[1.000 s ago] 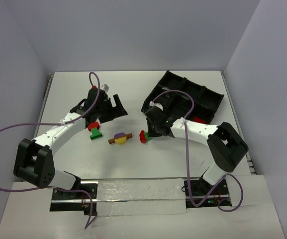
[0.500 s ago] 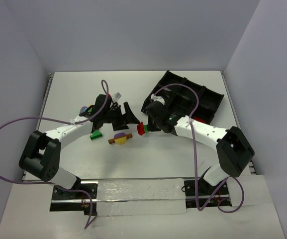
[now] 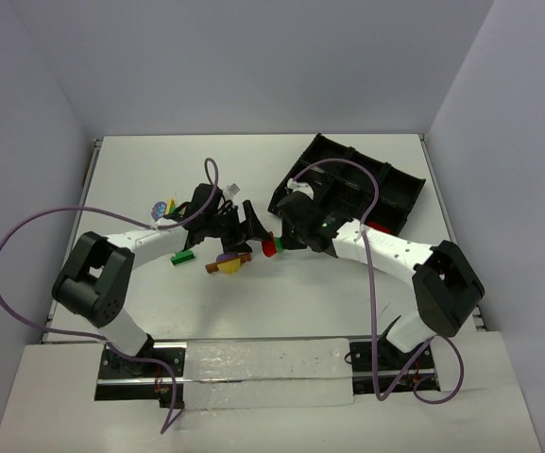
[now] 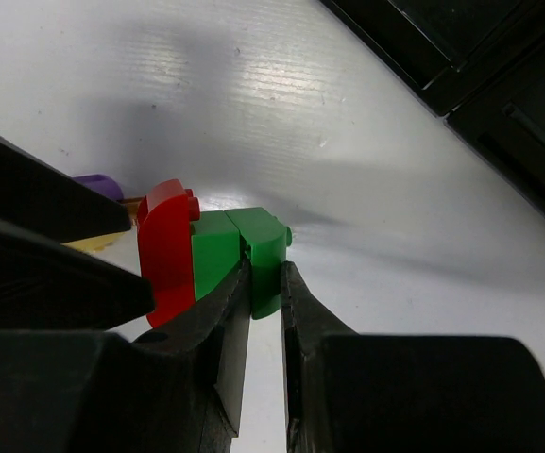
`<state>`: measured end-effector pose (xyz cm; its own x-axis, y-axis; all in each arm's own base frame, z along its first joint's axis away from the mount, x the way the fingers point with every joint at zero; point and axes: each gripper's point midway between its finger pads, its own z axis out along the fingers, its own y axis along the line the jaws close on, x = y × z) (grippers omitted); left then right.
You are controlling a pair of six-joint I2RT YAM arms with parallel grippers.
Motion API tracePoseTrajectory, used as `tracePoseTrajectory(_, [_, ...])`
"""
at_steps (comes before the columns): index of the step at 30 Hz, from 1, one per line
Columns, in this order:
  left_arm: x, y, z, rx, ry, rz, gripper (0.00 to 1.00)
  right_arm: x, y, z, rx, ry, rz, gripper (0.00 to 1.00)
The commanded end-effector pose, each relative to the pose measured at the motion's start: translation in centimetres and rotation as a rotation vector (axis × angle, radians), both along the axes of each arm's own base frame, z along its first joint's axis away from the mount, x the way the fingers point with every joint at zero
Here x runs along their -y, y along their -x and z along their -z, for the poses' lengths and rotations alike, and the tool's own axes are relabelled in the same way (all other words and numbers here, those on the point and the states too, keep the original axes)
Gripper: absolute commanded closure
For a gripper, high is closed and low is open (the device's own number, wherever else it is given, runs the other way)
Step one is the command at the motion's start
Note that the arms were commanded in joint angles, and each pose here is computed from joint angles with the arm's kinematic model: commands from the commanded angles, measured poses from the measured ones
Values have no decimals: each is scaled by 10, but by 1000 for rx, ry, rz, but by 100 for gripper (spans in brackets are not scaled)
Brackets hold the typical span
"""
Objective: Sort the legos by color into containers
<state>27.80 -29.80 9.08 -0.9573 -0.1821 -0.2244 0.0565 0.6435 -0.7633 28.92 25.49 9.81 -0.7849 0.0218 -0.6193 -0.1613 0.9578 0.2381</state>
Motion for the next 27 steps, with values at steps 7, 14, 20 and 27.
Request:
tracePoseTrajectory(7, [34, -8, -21, 41, 82, 54, 15, -11, -9, -49, 92, -84, 1, 100])
tracePoseTrajectory(14, [43, -8, -19, 30, 86, 67, 41, -12, -8, -50, 93, -89, 2, 100])
tracePoseTrajectory(20, [43, -8, -19, 29, 88, 66, 93, -8, -9, -51, 105, -79, 12, 100])
tracePoseTrajectory(27, [37, -1, -23, 39, 85, 79, 100, 5, -10, -41, 100, -40, 30, 100])
